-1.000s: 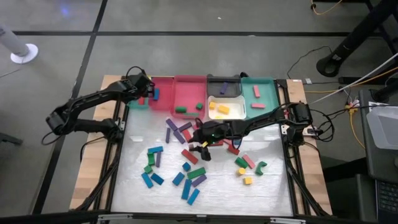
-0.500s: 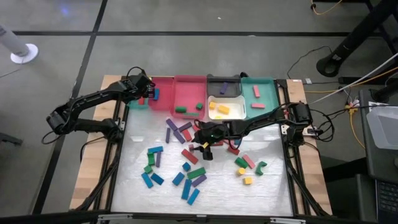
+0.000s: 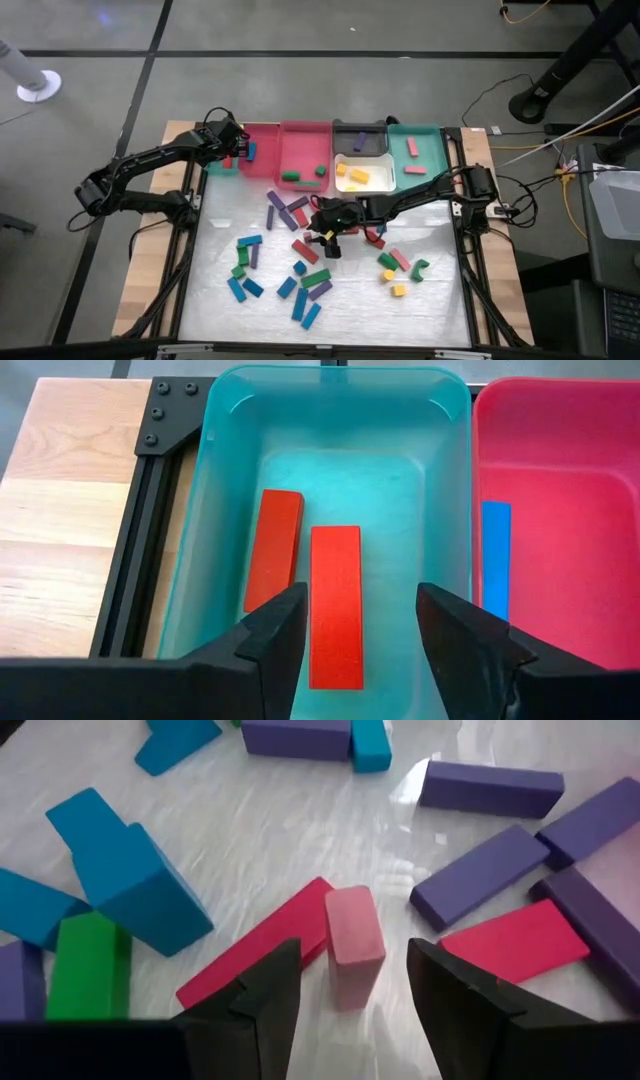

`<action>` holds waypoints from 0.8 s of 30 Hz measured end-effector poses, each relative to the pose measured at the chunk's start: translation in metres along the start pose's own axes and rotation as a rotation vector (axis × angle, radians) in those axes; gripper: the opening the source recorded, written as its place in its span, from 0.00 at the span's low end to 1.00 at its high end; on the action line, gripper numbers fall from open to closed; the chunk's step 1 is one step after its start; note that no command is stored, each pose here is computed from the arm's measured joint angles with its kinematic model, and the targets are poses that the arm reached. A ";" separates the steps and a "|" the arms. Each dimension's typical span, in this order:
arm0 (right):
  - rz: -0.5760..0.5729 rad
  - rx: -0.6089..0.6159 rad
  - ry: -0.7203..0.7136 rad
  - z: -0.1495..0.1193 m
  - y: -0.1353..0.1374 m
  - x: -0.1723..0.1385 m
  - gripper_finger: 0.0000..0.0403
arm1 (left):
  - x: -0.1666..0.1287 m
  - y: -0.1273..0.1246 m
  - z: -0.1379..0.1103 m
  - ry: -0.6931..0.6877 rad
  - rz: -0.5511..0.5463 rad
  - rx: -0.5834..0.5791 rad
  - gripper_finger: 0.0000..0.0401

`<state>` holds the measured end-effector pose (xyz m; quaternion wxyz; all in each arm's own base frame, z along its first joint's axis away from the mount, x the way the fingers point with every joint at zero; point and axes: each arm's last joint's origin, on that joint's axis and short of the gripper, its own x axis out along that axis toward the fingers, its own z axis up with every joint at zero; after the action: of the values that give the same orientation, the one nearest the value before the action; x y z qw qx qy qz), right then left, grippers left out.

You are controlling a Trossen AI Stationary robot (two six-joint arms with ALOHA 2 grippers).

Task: Sort blocks
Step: Put the pink block into the right green bin

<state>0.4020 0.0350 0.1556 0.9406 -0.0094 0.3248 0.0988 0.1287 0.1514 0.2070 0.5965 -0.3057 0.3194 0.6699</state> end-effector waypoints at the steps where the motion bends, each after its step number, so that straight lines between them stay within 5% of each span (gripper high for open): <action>1: 0.000 -0.001 -0.006 0.001 0.000 0.000 0.46 | 0.000 0.000 0.000 0.000 0.000 0.000 0.44; 13: 0.013 0.001 -0.014 -0.010 -0.001 0.017 0.43 | 0.000 0.000 0.000 0.000 -0.001 0.000 0.44; 22: 0.029 0.004 -0.038 -0.008 -0.001 0.017 0.14 | 0.000 0.000 0.000 0.004 -0.005 0.000 0.44; 24: 0.030 0.037 -0.040 -0.007 -0.001 0.016 0.13 | 0.000 0.000 0.000 0.004 -0.005 0.000 0.44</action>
<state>0.4101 0.0365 0.1408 0.9453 0.0147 0.3078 0.1071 0.1287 0.1510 0.2071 0.5976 -0.3080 0.3200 0.6675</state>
